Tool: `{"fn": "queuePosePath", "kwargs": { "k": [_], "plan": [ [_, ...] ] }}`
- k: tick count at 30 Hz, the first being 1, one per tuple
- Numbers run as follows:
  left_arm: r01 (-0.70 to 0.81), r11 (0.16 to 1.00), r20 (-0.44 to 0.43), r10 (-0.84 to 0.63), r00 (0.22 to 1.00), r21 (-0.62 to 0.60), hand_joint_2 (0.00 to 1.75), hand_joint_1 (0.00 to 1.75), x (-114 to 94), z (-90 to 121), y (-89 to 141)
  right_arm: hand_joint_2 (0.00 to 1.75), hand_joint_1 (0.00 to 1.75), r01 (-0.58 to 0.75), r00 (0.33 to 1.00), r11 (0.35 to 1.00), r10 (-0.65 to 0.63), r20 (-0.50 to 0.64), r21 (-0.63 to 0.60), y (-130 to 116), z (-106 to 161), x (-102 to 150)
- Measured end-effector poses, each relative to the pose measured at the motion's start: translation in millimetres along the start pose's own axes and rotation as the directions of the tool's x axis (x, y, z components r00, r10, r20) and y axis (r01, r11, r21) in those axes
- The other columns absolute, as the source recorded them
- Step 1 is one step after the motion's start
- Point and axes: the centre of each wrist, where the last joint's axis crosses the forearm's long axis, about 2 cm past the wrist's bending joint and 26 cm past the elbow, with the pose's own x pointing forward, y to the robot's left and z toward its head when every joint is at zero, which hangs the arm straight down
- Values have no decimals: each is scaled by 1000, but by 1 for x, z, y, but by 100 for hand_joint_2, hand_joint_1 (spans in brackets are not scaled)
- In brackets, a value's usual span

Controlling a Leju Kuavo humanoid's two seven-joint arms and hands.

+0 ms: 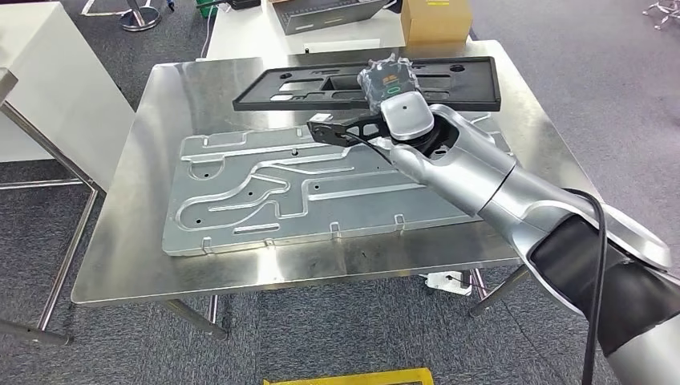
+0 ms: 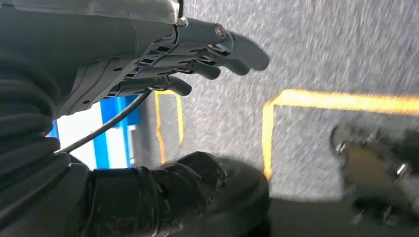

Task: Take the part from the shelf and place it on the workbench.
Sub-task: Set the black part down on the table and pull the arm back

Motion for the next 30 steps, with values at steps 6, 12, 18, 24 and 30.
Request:
{"fn": "queuePosePath", "kwargs": {
  "k": [6, 12, 18, 24, 30],
  "plan": [
    [-4, 1000, -3, 4, 1000, -3, 175, 0, 0, 0, -1, 175, 175, 12, 1000, 1000, -12, 14, 9, 8, 1, 5],
    [-6, 1000, -5, 6, 1000, -11, 175, 0, 0, -1, 1, 175, 175, 31, 998, 999, -32, 61, 14, 21, 2, 13],
    [-4, 1000, 2, 4, 1000, -30, 175, 0, -1, -1, 1, 175, 175, 27, 996, 999, -30, 83, 33, 30, 3, 16],
    [-8, 999, 5, 8, 1000, -50, 175, 0, -1, 0, -1, 175, 175, 20, 995, 998, -26, 97, 62, 41, 4, 19],
    [-8, 999, -9, 8, 1000, -53, 175, 0, 0, 0, -1, 175, 175, 24, 994, 997, -31, 109, 68, 46, 5, 22]
  ]
}}
